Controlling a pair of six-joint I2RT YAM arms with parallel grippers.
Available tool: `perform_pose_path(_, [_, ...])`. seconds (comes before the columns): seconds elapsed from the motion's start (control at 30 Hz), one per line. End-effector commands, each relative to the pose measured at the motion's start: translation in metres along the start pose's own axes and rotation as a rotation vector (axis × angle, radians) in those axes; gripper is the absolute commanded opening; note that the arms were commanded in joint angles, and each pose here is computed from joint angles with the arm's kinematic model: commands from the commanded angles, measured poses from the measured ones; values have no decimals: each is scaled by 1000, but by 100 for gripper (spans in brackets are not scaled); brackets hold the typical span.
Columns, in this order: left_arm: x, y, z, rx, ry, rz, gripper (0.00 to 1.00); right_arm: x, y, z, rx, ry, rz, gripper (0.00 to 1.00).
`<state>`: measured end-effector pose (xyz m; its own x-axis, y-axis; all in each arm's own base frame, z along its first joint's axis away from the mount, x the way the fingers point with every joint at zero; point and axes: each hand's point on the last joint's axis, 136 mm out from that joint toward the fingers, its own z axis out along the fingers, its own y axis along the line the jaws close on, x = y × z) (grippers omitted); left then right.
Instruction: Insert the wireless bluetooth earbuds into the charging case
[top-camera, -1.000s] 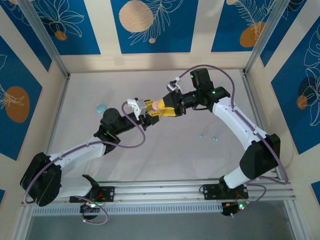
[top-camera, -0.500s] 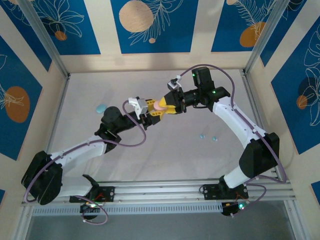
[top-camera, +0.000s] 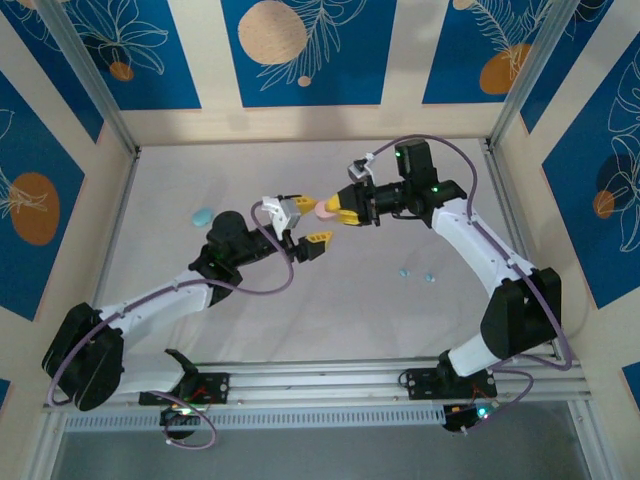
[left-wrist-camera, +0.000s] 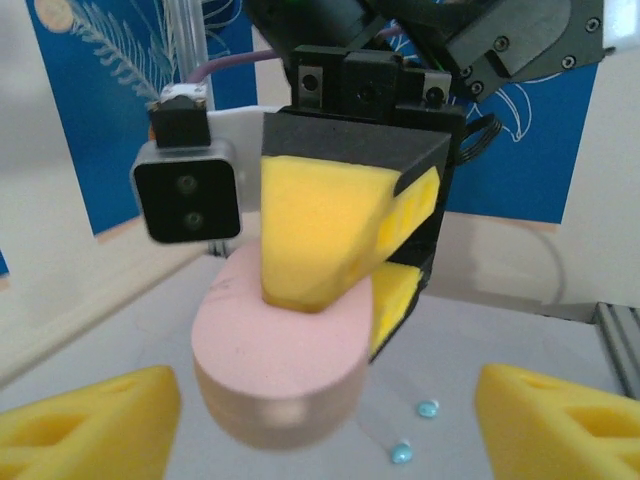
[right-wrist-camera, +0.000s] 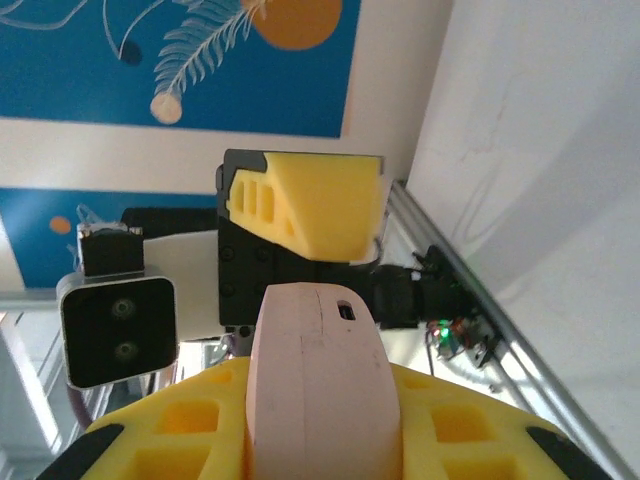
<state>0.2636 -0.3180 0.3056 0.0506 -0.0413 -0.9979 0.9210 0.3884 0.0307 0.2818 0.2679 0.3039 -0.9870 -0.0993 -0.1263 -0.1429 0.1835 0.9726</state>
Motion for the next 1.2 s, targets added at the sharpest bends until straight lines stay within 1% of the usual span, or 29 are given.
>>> perform_pose_path(0.0, [-15,1,-4,-35,-14,28,81,-10,-10,-15,47,-99,-7,17])
perform_pose_path(0.07, [-14,4,-9,-68,-15,23,82,-20,-40,-24,115,-164,31,17])
perform_pose_path(0.17, [-15,10,-18,-125,-6,24,82,-34,-105,-42,250,-262,168,17])
perform_pose_path(0.23, [-15,15,-24,-170,14,14,82,-38,-142,-49,299,-293,242,17])
perform_pose_path(0.3, [-15,23,-31,-229,61,-19,83,-43,-173,-55,329,-307,289,18])
perform_pose_path(0.43, [-11,34,-40,-308,169,-87,83,-57,-213,-63,393,-313,315,18])
perform_pose_path(0.5, [-7,38,-44,-339,213,-124,83,-66,-231,-67,457,-323,321,18])
perform_pose_path(0.6, [-1,42,-47,-369,244,-175,82,-78,-247,-67,511,-333,299,18])
perform_pose_path(0.67, [0,43,-48,-375,249,-194,82,-86,-256,-66,520,-331,308,18])
perform_pose_path(0.87, [5,43,-51,-384,277,-191,81,-105,-287,-63,539,-324,356,19])
perform_pose_path(1.0, [6,47,-56,-412,299,-178,81,-114,-295,-57,518,-303,360,22])
perform_pose_path(1.17, [9,52,-59,-444,310,-177,81,-112,-302,-56,534,-268,365,25])
